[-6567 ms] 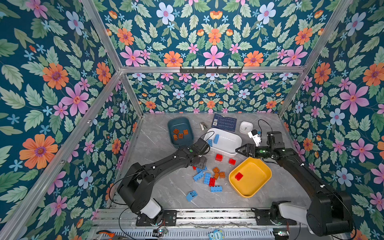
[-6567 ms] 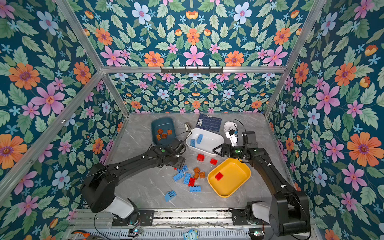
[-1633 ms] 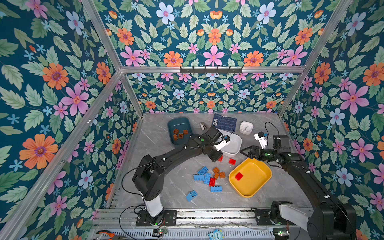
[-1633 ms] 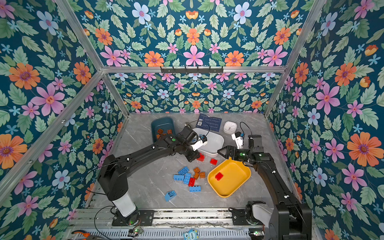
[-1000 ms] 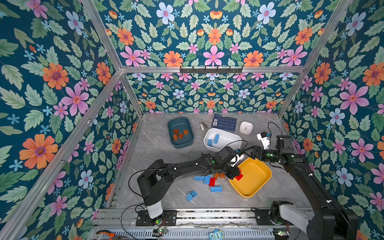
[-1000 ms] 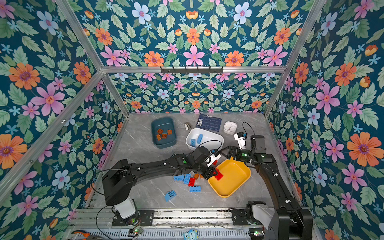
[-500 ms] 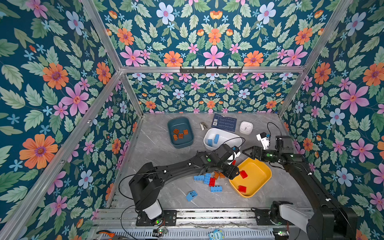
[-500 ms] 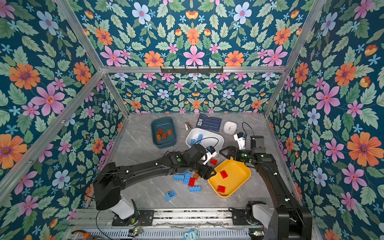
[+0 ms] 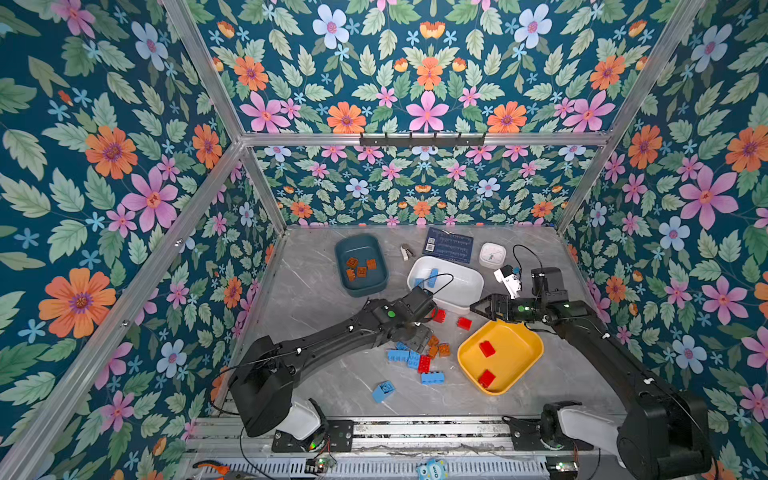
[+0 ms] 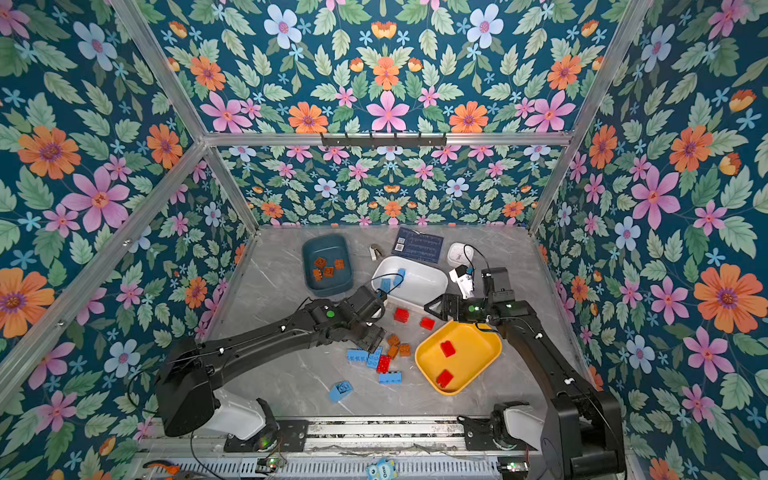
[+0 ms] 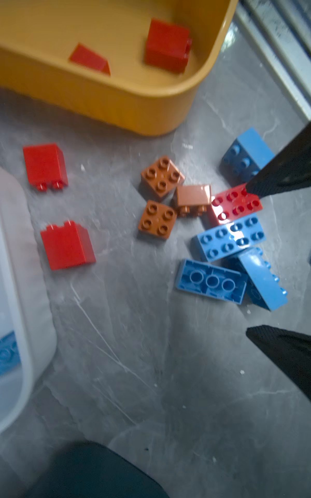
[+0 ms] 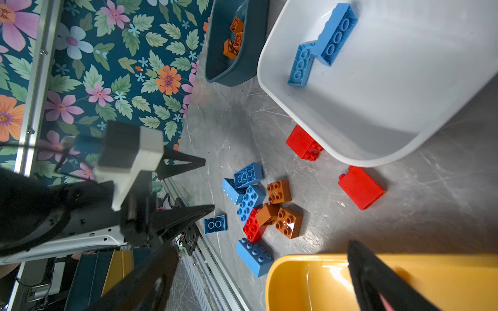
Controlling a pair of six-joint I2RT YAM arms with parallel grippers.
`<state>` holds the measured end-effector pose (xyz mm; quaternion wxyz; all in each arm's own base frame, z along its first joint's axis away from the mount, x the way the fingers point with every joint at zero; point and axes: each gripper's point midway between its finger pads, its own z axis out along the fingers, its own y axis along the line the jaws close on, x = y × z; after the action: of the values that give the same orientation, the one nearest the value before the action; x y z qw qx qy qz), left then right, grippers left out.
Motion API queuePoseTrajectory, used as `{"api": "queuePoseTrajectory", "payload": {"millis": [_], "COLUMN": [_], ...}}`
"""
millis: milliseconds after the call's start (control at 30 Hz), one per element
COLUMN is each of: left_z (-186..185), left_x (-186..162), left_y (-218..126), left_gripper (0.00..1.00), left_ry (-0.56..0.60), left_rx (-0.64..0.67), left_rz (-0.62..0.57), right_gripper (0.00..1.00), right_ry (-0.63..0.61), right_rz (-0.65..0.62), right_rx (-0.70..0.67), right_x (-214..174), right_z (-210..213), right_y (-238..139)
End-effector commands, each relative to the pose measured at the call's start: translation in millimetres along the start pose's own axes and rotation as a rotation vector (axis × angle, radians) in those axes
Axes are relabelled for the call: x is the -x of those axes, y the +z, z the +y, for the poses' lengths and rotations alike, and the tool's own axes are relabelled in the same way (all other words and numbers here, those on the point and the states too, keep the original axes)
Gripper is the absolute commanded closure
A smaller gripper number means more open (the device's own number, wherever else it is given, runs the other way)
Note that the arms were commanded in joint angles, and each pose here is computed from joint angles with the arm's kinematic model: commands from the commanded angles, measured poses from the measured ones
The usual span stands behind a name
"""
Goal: Sort the legos into containers by color
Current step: 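Move the left gripper back to the pile and grasp a light blue brick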
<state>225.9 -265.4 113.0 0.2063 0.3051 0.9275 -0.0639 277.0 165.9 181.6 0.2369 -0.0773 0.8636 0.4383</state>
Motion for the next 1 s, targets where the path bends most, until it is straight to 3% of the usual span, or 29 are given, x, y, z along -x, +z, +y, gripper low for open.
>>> {"api": "queuePoseTrajectory", "payload": {"millis": [0,300,967], "left_z": [18.7,23.8,18.9], "left_x": [0.8,-18.0,-40.2], "left_y": [13.0,50.8,74.1], "left_gripper": [0.23,0.28,0.35], "left_ry": [0.009,0.077,0.092], "left_rx": [0.024,0.016,-0.016], "left_rz": [-0.002,0.102,0.179], "right_gripper": [0.02,0.02,0.02], "right_ry": [-0.009,0.004,0.011], "right_rz": [-0.014,-0.004,0.012], "right_rx": [0.006,-0.006,-0.011], "right_x": [4.4,-4.5,-9.5], "right_z": [2.9,-2.2,-7.9], "right_y": [-0.2,0.9,4.4]}}
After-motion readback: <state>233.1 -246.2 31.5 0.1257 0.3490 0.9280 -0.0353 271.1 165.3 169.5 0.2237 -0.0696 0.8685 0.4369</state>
